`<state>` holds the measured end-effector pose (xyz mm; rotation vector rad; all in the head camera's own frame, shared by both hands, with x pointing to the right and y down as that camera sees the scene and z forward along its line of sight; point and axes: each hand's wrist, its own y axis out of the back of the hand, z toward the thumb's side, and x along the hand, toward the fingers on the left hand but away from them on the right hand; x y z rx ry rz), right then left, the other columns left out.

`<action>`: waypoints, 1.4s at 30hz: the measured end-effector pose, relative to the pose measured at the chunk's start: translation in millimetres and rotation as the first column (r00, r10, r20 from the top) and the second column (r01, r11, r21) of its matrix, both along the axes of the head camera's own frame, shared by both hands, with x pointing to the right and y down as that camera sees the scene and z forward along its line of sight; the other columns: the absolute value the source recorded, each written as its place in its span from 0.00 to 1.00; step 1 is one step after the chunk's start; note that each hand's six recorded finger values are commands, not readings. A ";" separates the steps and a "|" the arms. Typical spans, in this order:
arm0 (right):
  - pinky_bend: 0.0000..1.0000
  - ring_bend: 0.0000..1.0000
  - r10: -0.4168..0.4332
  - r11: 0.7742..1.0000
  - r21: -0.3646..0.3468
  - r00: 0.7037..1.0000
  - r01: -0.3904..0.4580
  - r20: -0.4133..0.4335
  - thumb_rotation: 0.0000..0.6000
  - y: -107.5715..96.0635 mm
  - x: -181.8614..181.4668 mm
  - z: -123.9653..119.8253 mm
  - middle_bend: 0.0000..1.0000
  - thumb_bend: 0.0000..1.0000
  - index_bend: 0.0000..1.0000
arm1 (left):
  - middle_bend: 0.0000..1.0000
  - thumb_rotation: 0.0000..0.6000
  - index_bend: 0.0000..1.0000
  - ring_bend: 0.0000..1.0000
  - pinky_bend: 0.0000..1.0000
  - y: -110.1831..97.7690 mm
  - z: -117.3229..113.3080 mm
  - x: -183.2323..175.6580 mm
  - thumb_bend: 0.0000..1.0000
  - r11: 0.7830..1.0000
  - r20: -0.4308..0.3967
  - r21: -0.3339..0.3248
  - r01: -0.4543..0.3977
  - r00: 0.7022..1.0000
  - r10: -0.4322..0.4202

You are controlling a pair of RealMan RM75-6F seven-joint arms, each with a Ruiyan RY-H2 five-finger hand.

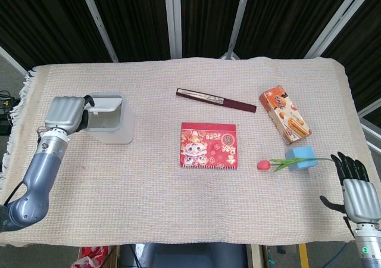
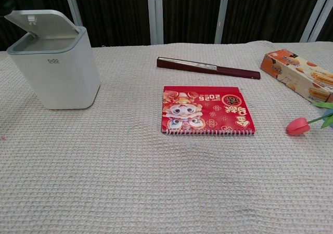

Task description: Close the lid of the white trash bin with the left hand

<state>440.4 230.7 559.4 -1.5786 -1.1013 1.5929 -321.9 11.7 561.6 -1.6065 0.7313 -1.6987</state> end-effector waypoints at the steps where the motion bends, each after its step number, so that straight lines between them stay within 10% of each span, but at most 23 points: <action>1: 0.00 0.00 -0.001 1.000 0.000 1.000 0.001 0.000 1.00 0.3 -0.3 0.1 0.00 0.19 0.00 | 1.00 1.00 0.33 0.98 0.98 2.8 0.6 -0.7 0.72 1.000 -0.004 -0.001 -0.001 1.000 0.001; 42: 0.00 0.00 0.010 1.000 -0.015 1.000 -0.010 0.007 1.00 3.2 -0.1 0.4 0.00 0.19 0.00 | 1.00 1.00 0.25 0.98 0.98 48.0 40.7 -6.9 0.72 0.997 -0.042 -0.079 -0.013 0.999 0.010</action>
